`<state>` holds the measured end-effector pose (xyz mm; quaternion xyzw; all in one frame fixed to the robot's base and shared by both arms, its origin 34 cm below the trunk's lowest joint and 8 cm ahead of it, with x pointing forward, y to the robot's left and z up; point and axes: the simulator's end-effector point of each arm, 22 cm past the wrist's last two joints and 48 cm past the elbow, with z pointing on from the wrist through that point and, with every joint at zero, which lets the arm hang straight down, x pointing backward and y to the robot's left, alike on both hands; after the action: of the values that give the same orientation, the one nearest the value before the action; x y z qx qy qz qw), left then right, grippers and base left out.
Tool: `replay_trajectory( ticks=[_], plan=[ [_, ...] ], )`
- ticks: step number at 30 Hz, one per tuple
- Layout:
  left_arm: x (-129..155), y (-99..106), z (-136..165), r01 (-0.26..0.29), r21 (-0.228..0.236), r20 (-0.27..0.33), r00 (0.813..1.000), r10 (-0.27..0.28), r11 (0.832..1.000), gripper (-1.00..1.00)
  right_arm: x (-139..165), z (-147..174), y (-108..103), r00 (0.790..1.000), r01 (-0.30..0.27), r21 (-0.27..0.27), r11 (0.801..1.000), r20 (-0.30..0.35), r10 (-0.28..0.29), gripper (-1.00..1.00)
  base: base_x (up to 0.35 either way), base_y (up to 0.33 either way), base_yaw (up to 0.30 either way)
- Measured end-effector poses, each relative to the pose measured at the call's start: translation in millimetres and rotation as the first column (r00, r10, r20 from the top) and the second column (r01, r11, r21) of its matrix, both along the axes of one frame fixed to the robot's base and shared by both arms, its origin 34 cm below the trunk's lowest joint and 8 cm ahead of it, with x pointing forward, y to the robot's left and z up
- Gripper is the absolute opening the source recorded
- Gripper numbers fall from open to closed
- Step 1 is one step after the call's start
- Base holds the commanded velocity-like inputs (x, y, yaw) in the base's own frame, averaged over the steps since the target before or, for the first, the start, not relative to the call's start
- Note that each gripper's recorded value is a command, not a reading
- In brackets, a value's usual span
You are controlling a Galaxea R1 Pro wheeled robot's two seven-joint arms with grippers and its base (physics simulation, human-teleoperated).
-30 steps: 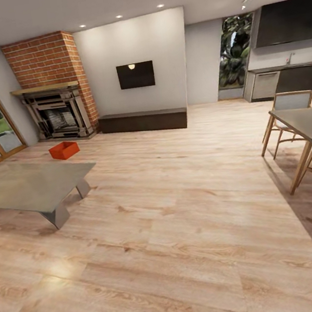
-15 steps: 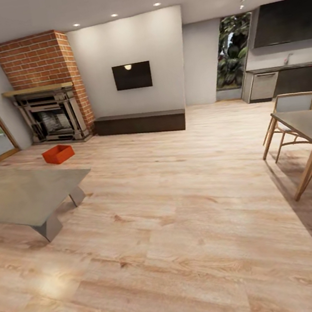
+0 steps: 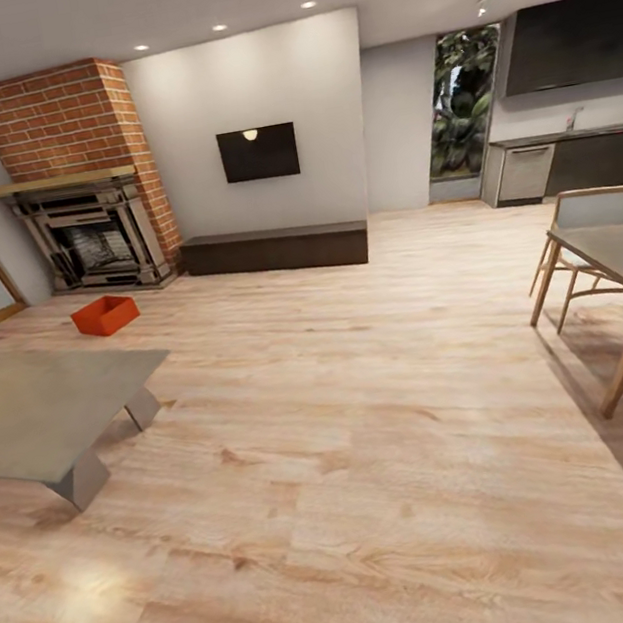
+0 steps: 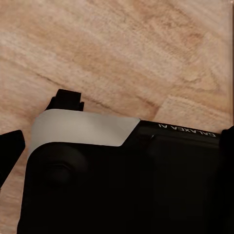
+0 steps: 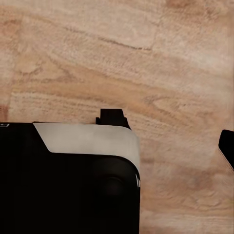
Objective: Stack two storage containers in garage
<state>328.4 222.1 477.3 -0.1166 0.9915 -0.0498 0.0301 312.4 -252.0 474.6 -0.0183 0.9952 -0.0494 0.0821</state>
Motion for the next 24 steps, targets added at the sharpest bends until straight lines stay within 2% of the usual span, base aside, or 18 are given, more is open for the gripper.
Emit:
replay_trajectory(
  ticks=[24],
  plan=[
    [0.2,1.1,0.0,0.000,0.001,0.001,1.000,0.000,1.000,1.00,0.0,0.0,-0.1,1.000,0.000,0.000,1.000,0.000,0.000,1.00,0.322,0.000,0.000]
  ],
)
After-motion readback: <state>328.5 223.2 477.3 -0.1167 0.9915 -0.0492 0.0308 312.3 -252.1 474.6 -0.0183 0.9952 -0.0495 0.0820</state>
